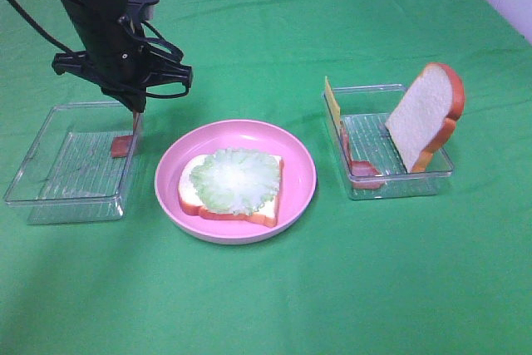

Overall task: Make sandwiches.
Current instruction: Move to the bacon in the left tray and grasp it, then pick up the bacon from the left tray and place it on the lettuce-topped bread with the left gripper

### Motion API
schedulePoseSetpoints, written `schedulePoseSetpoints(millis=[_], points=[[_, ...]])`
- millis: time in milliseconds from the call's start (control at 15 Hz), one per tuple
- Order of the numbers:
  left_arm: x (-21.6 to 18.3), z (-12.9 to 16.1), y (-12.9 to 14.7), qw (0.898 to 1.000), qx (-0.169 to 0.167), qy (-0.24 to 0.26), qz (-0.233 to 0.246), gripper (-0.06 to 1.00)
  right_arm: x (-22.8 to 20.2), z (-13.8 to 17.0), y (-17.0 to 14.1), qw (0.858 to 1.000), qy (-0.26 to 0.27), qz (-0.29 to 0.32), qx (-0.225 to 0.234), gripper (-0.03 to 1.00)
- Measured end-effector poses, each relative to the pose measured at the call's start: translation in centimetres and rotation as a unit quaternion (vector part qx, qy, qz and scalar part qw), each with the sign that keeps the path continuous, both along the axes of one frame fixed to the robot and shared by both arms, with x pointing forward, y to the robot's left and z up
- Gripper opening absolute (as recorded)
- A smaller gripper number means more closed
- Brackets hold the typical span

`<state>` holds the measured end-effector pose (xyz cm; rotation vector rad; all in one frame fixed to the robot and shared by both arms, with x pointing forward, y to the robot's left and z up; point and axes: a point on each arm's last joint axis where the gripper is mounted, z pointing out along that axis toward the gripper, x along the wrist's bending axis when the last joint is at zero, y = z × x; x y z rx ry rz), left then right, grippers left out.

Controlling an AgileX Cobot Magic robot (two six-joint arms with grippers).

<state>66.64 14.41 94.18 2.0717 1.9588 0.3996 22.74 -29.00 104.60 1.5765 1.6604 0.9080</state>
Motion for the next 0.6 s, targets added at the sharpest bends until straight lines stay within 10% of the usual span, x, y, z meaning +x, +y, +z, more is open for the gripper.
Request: schedulePoseSetpoints(millis=[400,600], points=[[-0.8,3.0,0.4,1.0,-0.001,-0.009,0.004,0.0,0.0,0.0,0.0,1.0,0.0,0.0,0.0,0.75],[-2.7,8.1,-0.1,0.997,-0.074,-0.018,-0.005,0.0,0.0,0.0,0.0,1.0,0.0,0.0,0.0,0.75]])
